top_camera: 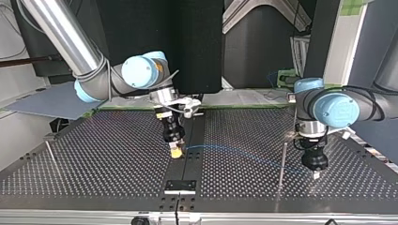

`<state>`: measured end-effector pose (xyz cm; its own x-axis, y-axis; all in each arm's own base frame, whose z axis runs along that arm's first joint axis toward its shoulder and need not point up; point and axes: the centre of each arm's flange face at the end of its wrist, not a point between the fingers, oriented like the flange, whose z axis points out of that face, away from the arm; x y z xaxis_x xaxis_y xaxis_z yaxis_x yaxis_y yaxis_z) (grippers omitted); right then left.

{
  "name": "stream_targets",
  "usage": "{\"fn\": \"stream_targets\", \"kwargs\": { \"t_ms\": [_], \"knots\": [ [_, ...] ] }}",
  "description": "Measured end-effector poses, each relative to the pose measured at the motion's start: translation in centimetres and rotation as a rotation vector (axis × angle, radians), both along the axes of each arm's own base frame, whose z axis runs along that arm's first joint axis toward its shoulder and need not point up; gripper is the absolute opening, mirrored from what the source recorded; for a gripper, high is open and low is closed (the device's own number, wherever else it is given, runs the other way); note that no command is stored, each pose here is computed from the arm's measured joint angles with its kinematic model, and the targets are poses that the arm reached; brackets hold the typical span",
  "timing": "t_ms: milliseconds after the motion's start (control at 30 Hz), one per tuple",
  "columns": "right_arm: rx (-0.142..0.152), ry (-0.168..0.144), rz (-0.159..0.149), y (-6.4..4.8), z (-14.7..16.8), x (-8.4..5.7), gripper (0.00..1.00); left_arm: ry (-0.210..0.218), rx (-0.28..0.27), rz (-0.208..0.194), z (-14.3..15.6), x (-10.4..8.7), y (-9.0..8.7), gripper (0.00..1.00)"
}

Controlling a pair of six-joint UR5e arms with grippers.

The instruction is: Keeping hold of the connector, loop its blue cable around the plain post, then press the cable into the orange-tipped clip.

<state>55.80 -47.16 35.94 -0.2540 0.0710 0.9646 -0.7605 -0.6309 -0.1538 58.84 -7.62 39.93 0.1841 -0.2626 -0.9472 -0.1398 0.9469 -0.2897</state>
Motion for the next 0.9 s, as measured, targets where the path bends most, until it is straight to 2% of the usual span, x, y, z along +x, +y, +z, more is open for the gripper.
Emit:
{"fn": "stream_targets", "kwargs": {
  "t_ms": [133, 167, 233, 267, 333, 367, 400, 433, 467, 533, 567, 600, 900],
  "knots": [
    [0.015, 0.014, 0.0, -0.3, -1.5, 0.2, 0.0, 0.041, -0.002, -0.009, -1.9, 0.5, -0.5, 0.14],
    [0.019, 0.018, 0.0, -0.4, -1.9, 0.3, 0.0, 0.047, -0.003, -0.011, -2.3, 0.6, -0.6, 0.14],
    [0.029, 0.027, 0.001, -0.6, -2.8, 0.4, 0.0, 0.05, -0.007, -0.019, -2.6, 0.7, -0.8, 0.4],
    [0.034, 0.031, 0.002, -0.6, -3.2, 0.5, 0.0, 0.052, -0.009, -0.027, -2.9, 0.8, -0.9, 0.4],
    [0.045, 0.041, 0.005, -0.5, -4.2, 0.8, 0.0, 0.056, -0.013, -0.035, -3.3, 0.7, -1.0, 0.59],
    [0.051, 0.045, 0.006, -0.5, -4.7, 0.9, 0.0, 0.062, -0.016, -0.035, -3.6, 0.6, -1.1, 0.59],
    [0.056, 0.049, 0.008, -0.4, -5.1, 1.1, 0.0, 0.068, -0.017, -0.033, -3.9, 0.5, -1.1, 0.7],
    [0.062, 0.055, 0.01, -0.3, -5.7, 1.3, 0.0, 0.074, -0.018, -0.029, -4.2, 0.4, -1.1, 0.77],
    [0.067, 0.06, 0.012, -0.2, -6.2, 1.4, 0.0, 0.08, -0.019, -0.021, -4.6, 0.2, -1.2, 0.77],
    [0.078, 0.072, 0.018, 0.0, -7.3, 1.8, 0.0, 0.082, -0.021, -0.007, -5.0, 0.0, -1.2, 0.93],
    [0.083, 0.077, 0.021, 0.1, -7.7, 2.0, 0.0, 0.079, -0.023, 0.001, -5.1, -0.1, -1.2, 0.93],
    [0.088, 0.083, 0.022, 0.3, -8.3, 2.1, 0.0, 0.077, -0.024, 0.005, -5.1, -0.1, -1.2, 1.0],
    [0.144, 0.143, 0.006, 1.4, -13.9, 2.3, 0.0, 0.074, -0.026, 0.022, -5.3, -0.3, -1.6, 1.0]
  ]
}}
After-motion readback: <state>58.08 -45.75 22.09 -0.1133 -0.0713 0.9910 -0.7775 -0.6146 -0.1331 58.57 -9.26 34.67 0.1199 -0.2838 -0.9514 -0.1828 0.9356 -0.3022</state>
